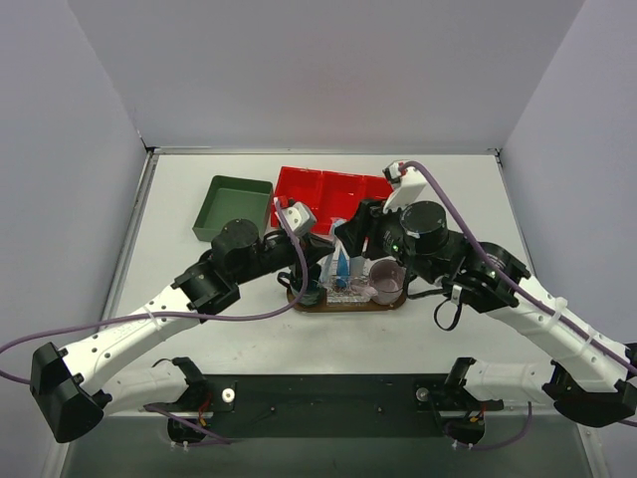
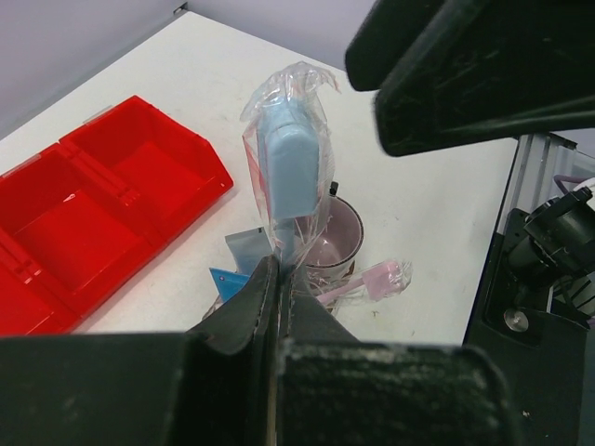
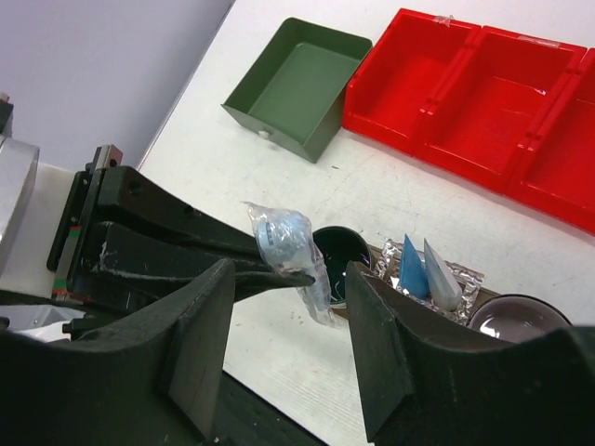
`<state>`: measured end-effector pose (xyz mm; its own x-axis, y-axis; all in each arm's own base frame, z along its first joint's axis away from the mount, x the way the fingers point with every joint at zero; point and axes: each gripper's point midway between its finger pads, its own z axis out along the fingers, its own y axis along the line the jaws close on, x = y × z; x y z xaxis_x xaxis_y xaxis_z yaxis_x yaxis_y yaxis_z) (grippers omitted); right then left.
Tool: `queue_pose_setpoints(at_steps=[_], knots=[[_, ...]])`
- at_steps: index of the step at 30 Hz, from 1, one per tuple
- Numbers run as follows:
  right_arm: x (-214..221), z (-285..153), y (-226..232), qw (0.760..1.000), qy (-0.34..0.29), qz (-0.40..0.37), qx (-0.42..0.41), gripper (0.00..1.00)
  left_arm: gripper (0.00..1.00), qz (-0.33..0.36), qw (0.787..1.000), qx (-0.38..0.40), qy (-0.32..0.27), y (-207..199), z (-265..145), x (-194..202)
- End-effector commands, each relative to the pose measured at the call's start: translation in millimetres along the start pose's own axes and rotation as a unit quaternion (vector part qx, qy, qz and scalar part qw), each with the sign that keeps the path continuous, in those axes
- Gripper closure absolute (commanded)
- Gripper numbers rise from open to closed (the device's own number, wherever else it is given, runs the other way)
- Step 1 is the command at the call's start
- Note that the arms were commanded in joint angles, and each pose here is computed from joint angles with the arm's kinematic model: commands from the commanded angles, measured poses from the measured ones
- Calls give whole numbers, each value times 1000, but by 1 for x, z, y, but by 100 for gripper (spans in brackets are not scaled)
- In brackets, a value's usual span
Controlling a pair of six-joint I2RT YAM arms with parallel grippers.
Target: Prepare toiletry sets of a toothbrush and toothpaste on the tray
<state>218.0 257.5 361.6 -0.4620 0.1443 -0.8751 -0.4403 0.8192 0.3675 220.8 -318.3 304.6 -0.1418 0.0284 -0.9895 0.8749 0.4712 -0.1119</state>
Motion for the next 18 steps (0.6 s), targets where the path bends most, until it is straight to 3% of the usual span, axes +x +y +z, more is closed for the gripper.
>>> queue_pose_setpoints(at_steps=[1,13,18], knots=[[-17,5,8,1000,-23,-3,2,54,100,16,1000,5,-22,-4,0,-18],[-6,22,7,1000,-6,-16,17,61,100,20,999,18,-26,-11,-1,-19],[-4,23,7,1000,-6,-20,14,79,100,20,999,24,-27,-13,-1,-19]])
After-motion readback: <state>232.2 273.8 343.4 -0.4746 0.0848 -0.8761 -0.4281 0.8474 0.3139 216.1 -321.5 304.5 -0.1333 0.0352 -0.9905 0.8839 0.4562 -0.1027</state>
